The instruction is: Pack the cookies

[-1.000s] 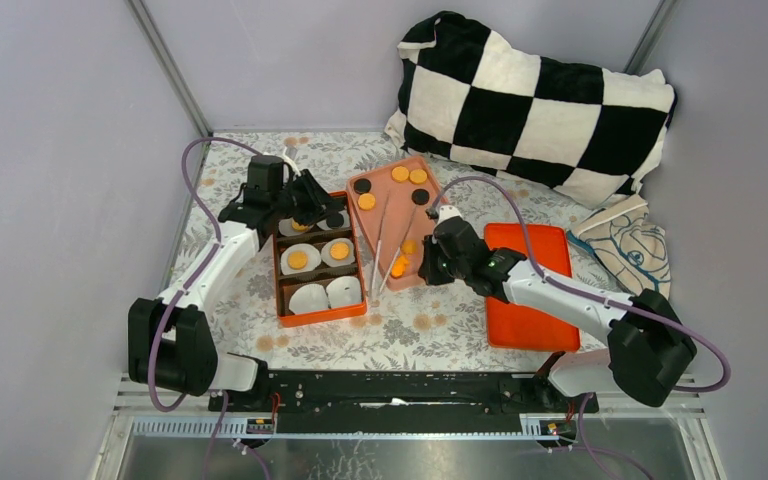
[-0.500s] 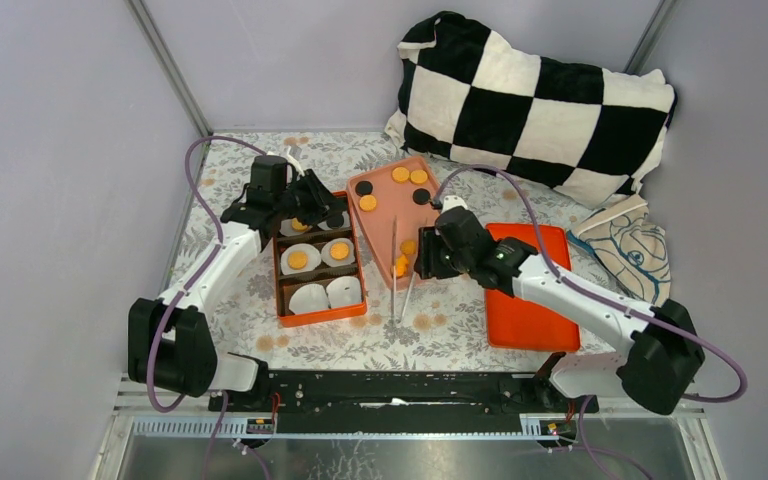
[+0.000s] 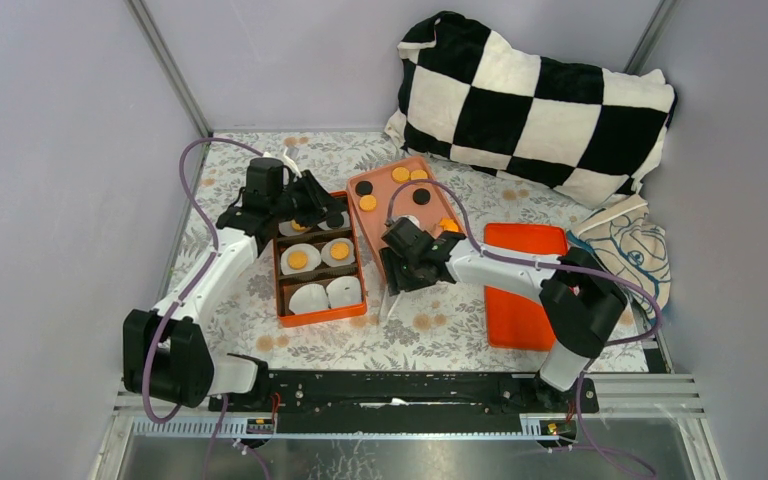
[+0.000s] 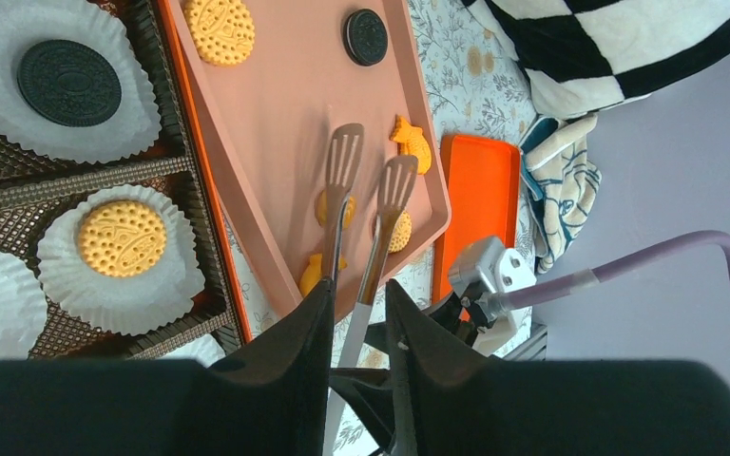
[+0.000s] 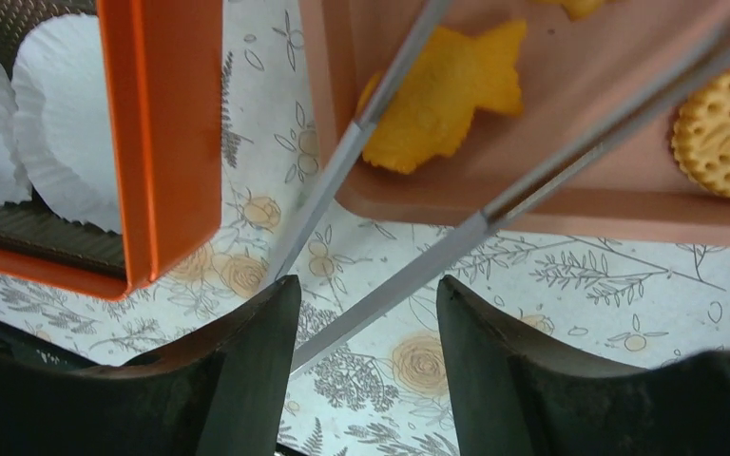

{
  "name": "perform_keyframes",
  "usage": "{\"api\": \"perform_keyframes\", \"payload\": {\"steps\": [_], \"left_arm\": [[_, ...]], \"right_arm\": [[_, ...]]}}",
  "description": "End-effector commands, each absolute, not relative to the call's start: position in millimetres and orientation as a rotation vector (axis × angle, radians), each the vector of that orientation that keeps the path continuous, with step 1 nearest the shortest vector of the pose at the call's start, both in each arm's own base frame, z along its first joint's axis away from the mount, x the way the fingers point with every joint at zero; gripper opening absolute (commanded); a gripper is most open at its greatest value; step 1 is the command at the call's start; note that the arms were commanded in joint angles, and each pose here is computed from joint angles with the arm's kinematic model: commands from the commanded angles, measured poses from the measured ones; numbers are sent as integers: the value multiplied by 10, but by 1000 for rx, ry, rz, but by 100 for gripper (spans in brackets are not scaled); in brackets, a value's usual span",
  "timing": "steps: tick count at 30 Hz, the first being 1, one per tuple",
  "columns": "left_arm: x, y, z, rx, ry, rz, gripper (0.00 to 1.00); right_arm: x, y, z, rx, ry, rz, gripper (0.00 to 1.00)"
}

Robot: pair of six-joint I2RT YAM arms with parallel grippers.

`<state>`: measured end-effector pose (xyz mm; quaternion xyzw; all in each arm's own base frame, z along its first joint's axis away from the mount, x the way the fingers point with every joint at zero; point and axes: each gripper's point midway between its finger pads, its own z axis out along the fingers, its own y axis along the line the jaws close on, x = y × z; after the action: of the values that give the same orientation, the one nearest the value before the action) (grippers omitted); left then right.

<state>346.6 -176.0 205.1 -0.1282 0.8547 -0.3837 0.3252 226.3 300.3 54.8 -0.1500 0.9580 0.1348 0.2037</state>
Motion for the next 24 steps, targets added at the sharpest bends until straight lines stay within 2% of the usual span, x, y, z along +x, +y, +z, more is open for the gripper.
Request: {"api": "perform_keyframes", "payload": {"steps": [1, 5, 6, 8, 10, 13, 16, 20, 24], "left_arm": [[3434, -1796, 2125, -276, 2201, -1020, 31], [3415, -1805, 2085, -267, 2209, -1027, 31], [3411, -1809, 2071, -268, 2212, -1030, 31], [3407, -1822, 2060, -266, 2214, -1040, 31], [3402, -1833, 2064, -261, 2214, -1049, 31], [3401, -1838, 2083, -252, 2209, -1053, 31], [3403, -1845, 2063, -255, 2215, -1057, 31], [3400, -1856, 2085, -256, 2213, -1070, 31], [3413, -1863, 2179, -248, 2193, -1076, 31]], "right_arm": [[2418, 3132, 703, -364, 2628, 350, 62], [2507, 3133, 734, -333, 2626, 292, 59], [2537, 3108, 744, -333, 2633, 249, 55], [2611, 3086, 789, -327, 2633, 179, 41], [2636, 3041, 781, -333, 2642, 118, 34], [2673, 2985, 787, -346, 2637, 62, 30], [2721, 2894, 797, -357, 2633, -22, 31], [2660, 2896, 882, -358, 2639, 19, 43], [2597, 2931, 962, -324, 2635, 103, 43]]}}
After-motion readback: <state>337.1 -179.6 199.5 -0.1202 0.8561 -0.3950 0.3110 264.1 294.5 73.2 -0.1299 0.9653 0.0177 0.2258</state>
